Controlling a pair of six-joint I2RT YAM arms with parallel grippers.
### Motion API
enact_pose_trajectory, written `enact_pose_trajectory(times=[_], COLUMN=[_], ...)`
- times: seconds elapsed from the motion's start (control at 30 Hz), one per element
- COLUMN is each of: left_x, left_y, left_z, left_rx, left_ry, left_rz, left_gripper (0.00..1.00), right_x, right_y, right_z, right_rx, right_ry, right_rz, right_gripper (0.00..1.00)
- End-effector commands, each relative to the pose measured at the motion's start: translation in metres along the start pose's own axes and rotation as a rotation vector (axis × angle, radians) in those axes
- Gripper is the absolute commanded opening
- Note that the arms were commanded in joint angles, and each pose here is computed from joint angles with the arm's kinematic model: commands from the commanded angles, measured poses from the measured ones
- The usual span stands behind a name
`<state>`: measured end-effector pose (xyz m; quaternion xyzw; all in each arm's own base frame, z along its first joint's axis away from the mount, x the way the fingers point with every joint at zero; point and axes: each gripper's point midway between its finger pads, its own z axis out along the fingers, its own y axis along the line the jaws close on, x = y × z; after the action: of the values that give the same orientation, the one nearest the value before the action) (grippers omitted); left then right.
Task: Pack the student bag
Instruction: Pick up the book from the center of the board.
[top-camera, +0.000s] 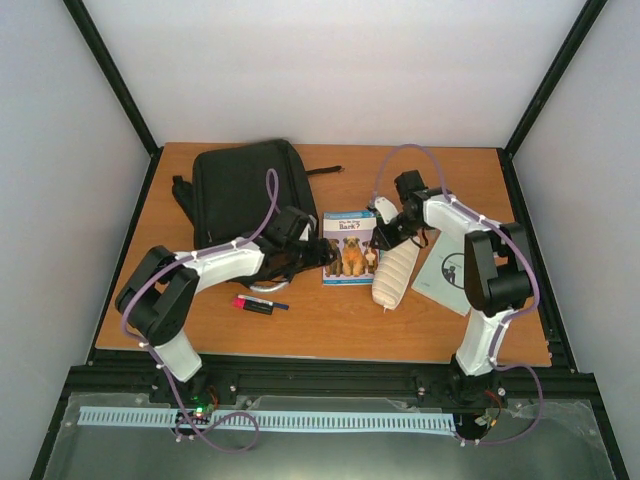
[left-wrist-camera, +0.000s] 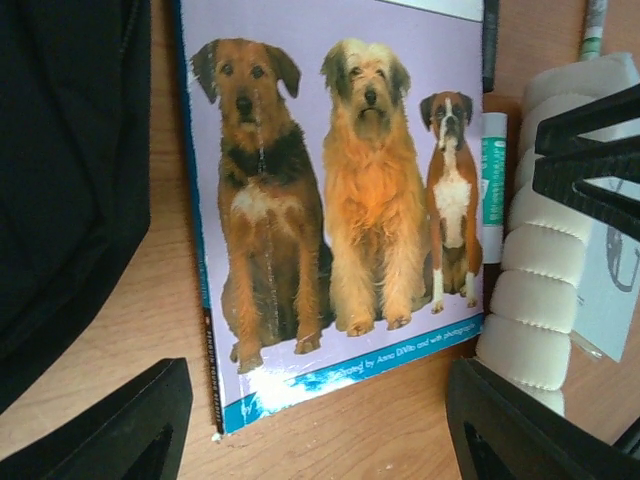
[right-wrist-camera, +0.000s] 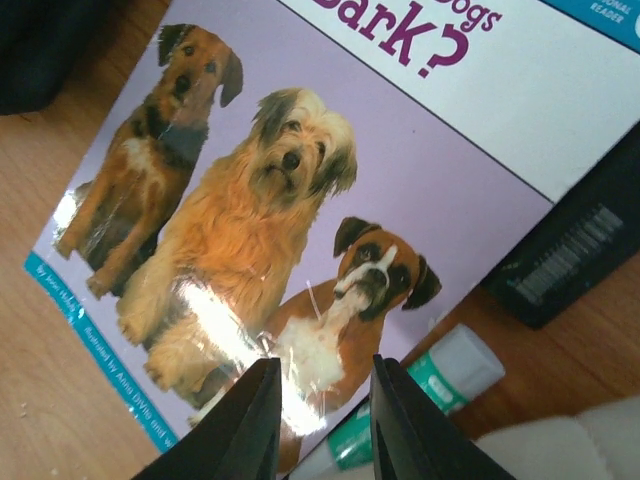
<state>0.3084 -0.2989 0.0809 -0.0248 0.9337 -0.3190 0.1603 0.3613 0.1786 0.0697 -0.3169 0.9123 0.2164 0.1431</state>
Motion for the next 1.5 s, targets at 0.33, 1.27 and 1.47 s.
enact_pose_trajectory(times=[0.33, 1.27, 1.47], left_x=[-0.003, -0.024, -0.036], left_y=[0.013, -0.008, -0.044], left_z=[0.027, 0.067, 0.040], left_rx=[-0.064, 0.168, 0.325], left_ry=[0.020, 0.019, -0.034], left_rz=[-0.055, -0.279, -0.211], left_gripper=[0.73, 0.81, 0.65], right_x=[0.004, 0.043, 0.042], right_y=[-0.020, -0.017, -0.014], right_z=[0.030, 0.068, 0.069], right_rx=[0.092, 0.063, 0.059], right_ry=[0.101, 0.197, 0.197], right_rz=[0.013, 0.008, 0.003], right_gripper=[0.14, 0.03, 0.03])
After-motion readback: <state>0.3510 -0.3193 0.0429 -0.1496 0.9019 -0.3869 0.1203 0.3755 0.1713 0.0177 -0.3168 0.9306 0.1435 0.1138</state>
